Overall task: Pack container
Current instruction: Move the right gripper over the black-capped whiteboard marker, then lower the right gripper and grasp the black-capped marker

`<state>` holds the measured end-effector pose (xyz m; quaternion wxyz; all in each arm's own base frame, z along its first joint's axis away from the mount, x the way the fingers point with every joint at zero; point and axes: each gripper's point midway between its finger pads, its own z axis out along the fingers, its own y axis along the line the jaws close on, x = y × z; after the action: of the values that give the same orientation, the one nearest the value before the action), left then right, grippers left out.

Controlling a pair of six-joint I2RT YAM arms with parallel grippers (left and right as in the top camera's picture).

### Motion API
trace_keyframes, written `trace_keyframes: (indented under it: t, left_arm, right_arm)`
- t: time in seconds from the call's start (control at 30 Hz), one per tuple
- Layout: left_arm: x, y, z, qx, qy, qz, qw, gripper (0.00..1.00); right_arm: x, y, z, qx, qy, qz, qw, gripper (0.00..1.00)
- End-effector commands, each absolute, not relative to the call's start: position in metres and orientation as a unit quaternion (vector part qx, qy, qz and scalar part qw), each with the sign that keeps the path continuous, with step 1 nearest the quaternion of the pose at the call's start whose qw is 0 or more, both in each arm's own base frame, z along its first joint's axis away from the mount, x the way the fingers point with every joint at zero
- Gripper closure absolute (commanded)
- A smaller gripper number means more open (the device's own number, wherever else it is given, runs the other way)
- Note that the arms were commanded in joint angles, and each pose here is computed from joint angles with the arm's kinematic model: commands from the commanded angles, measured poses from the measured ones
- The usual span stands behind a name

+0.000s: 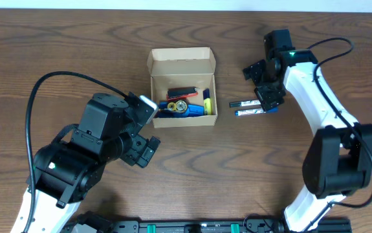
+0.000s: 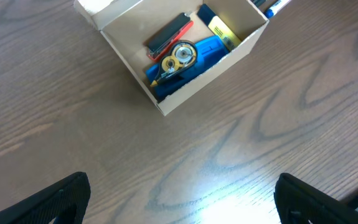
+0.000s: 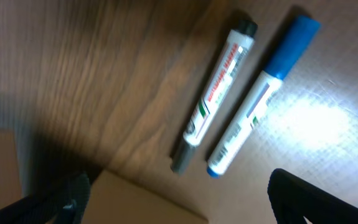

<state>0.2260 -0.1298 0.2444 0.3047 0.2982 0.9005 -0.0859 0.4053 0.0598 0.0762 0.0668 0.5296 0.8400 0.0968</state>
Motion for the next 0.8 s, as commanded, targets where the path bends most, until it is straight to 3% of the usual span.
trace_keyframes:
  t: [0.0,0.27,0.77]
  left_arm:
    - [0.227,-0.130,0.248,0.294,0.901,-0.088,0.308,0.05]
    - [0.227,-0.130,0.248,0.294,0.901,-0.088,0.308,0.05]
    - [0.227,-0.130,0.248,0.294,0.901,-0.088,0.308,0.05]
  right_arm:
    - [0.409,0.057,0.062,0.544,0.833,0.078,0.072,0.06]
    - [0.413,0.059,0.037,0.550,0.830,0.068,0.061,0.07]
    - [0.421,0.056,0.016,0.546,0.833,0.057,0.067,0.19]
